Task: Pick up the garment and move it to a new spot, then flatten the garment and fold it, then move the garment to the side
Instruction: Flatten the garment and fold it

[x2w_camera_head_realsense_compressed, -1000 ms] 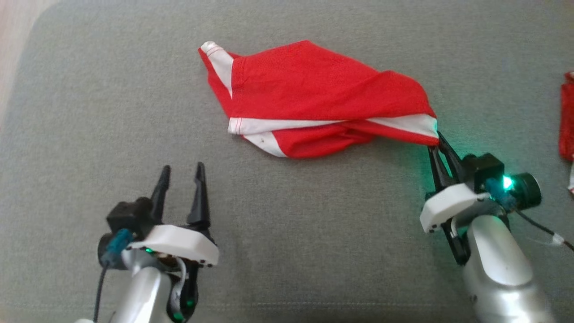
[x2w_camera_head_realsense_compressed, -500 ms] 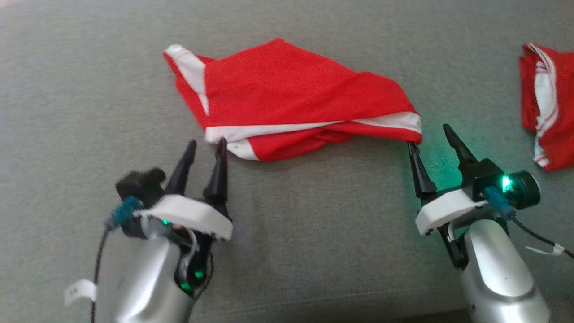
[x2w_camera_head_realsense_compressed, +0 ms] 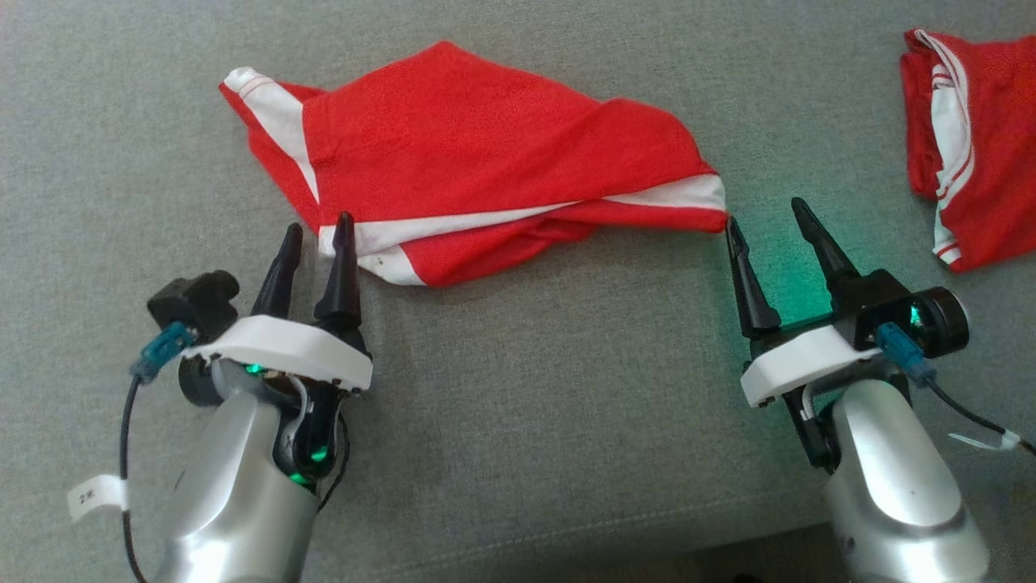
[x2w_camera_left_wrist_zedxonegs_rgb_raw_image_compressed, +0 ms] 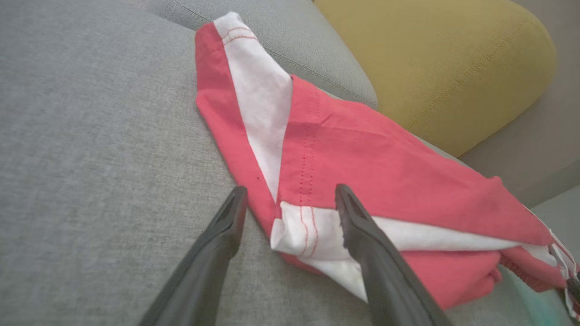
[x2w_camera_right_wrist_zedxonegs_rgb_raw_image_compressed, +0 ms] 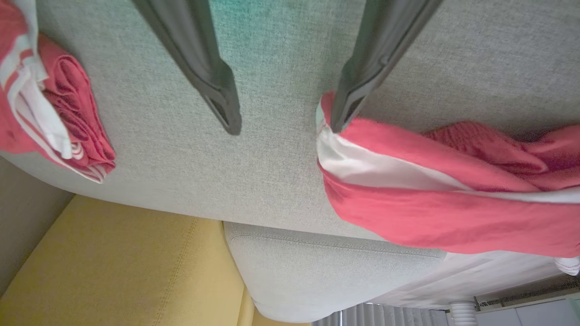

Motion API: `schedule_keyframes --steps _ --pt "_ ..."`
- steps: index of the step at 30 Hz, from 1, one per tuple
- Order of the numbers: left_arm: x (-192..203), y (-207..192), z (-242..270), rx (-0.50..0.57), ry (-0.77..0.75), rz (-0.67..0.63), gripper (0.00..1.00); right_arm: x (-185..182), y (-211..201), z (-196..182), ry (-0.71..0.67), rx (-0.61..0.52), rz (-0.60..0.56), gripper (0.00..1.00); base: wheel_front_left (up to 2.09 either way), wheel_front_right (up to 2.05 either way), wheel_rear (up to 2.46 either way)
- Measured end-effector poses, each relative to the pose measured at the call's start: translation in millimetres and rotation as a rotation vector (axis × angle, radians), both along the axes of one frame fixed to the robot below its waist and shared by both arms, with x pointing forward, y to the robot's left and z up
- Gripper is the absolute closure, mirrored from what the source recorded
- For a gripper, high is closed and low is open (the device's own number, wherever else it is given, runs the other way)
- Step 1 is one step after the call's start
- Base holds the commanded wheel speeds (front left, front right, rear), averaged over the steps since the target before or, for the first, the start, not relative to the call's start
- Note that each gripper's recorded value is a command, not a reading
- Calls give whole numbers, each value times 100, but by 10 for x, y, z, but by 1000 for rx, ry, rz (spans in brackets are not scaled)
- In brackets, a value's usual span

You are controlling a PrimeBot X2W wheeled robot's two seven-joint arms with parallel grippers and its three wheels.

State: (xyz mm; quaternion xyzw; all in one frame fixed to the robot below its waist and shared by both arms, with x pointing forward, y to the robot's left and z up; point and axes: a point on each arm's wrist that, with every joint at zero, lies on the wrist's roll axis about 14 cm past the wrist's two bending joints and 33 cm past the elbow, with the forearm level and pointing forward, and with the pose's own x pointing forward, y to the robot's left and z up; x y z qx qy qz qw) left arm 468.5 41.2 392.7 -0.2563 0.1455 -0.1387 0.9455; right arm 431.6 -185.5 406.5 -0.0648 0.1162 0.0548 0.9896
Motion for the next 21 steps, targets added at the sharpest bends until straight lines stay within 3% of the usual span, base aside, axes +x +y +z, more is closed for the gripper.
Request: schedule_keyframes --steps 1,2,3,4,5,19,20,21 --pt "1 -24 -3 0 -2 -11 4 -1 -5 -7 2 0 -1 0 0 0 0" --pt "-9 -57 -3 -1 -5 -27 47 0 -10 -12 3 0 -3 0 0 0 0" --pt "-17 -70 -7 0 -4 -32 47 1 -16 -14 3 0 -5 0 0 0 0" --pt "-22 -79 -6 -3 -4 -36 37 2 -19 -16 4 0 -6 0 0 0 0" --pt "-27 -88 -7 -4 -4 -40 0 3 -19 -18 4 0 -7 0 0 0 0" --pt "-47 -150 5 -7 -7 -65 0 79 -15 34 -13 6 -6 0 0 0 0" --pt "-56 -160 -4 -5 -5 -70 10 78 -17 36 -13 5 -6 0 0 0 0" --pt "-76 -172 -30 0 3 -77 54 76 -20 38 -13 5 -7 0 0 0 0"
